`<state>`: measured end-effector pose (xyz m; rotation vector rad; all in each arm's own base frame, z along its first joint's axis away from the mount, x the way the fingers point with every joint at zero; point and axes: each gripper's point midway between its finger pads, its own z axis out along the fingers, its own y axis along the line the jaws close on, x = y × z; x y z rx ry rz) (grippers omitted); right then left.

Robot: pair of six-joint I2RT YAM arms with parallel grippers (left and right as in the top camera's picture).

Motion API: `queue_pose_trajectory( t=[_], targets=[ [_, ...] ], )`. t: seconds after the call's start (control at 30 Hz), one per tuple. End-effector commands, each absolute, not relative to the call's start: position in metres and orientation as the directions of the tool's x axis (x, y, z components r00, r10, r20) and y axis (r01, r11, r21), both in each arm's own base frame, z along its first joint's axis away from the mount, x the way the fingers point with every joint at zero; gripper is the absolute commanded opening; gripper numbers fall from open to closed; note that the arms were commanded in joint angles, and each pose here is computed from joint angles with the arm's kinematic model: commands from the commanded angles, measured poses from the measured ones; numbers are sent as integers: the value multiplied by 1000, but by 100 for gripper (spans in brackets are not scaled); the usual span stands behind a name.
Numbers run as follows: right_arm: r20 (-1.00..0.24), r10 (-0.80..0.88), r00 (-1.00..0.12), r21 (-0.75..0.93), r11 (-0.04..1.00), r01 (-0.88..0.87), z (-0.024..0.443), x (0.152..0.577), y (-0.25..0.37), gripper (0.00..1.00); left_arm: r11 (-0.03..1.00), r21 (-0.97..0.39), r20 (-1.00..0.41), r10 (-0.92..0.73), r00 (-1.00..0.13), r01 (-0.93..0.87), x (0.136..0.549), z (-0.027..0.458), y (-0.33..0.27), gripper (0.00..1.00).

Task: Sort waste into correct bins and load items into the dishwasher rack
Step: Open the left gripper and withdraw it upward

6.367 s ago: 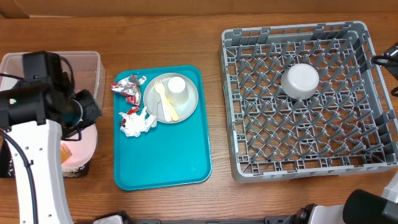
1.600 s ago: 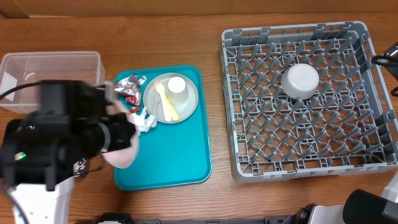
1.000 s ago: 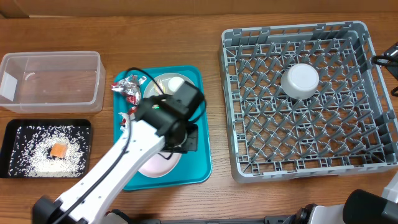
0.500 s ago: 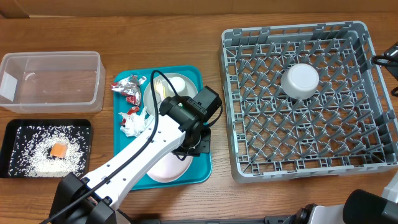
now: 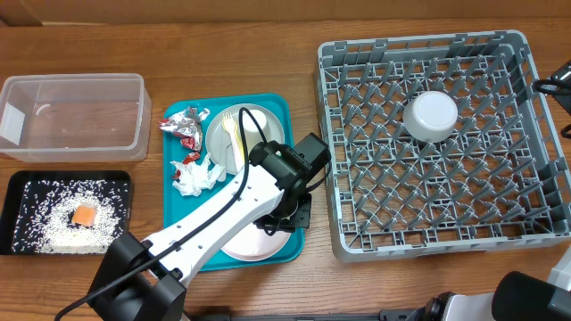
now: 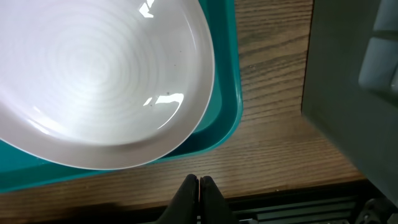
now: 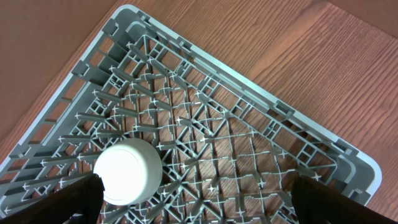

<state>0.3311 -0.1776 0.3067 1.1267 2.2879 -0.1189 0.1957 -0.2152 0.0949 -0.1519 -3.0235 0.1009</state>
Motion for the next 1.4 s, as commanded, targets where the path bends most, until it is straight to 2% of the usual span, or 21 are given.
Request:
queue_pose_trajectory(
  t=[0.0, 0.13, 0.23, 0.43, 0.47, 0.5, 0.53, 0.73, 0.93, 1.03, 1.17, 1.27, 1.37],
  targets=[
    [-538, 704, -463, 174, 630, 757, 308, 329, -179, 100, 992, -74, 118, 111, -987, 103, 194, 100, -216, 8],
    [-538, 704, -463, 173, 630, 757, 308, 329, -179, 100, 992, -36, 96, 124, -988, 121, 203, 120, -207, 19],
    [-538, 704, -463, 173, 630, 757, 308, 329, -179, 100, 995, 38, 51, 88, -995, 90, 218, 142, -188, 35],
    [-538, 704, -463, 173, 630, 757, 308, 329, -179, 100, 999, 5, -52, -38, -998, -38, 256, 186, -163, 44],
    [-538, 704, -463, 173, 630, 757, 308, 329, -179, 100, 997, -12, -75, -80, -994, -79, 265, 195, -154, 49],
    [-538, 704, -463, 173, 630, 757, 308, 329, -179, 100, 994, -21, -86, -105, -991, -104, 270, 200, -148, 62],
    [-538, 704, -463, 173, 630, 757, 308, 329, -179, 100, 989, -32, -100, -144, -984, -142, 276, 206, -139, 100],
    [-576, 692, -436, 196, 635, 748, 315, 339, -183, 100, 944, -34, -97, -331, -939, -329, 293, 212, -83, 100],
    [-594, 686, -421, 246, 653, 716, 322, 351, -180, 100, 903, -18, -84, -428, -900, -428, 295, 212, -48, 100],
    [-501, 714, -490, 379, 690, 617, 319, 360, -145, 100, 884, -7, -114, -464, -878, -467, 302, 212, -34, 100],
    [-395, 707, -586, 593, 684, 426, 332, 372, -93, 100, 858, -84, -152, -514, -844, -507, 321, 214, -28, 100],
    [-405, 556, -726, 705, 696, 140, 351, 373, -36, 94, 846, -121, -175, -533, -828, -519, 331, 216, -24, 100],
    [-421, 432, -798, 670, 740, 47, 344, 366, -1, 94, 846, -124, -196, -534, -823, -519, 336, 217, -22, 100]
  ],
)
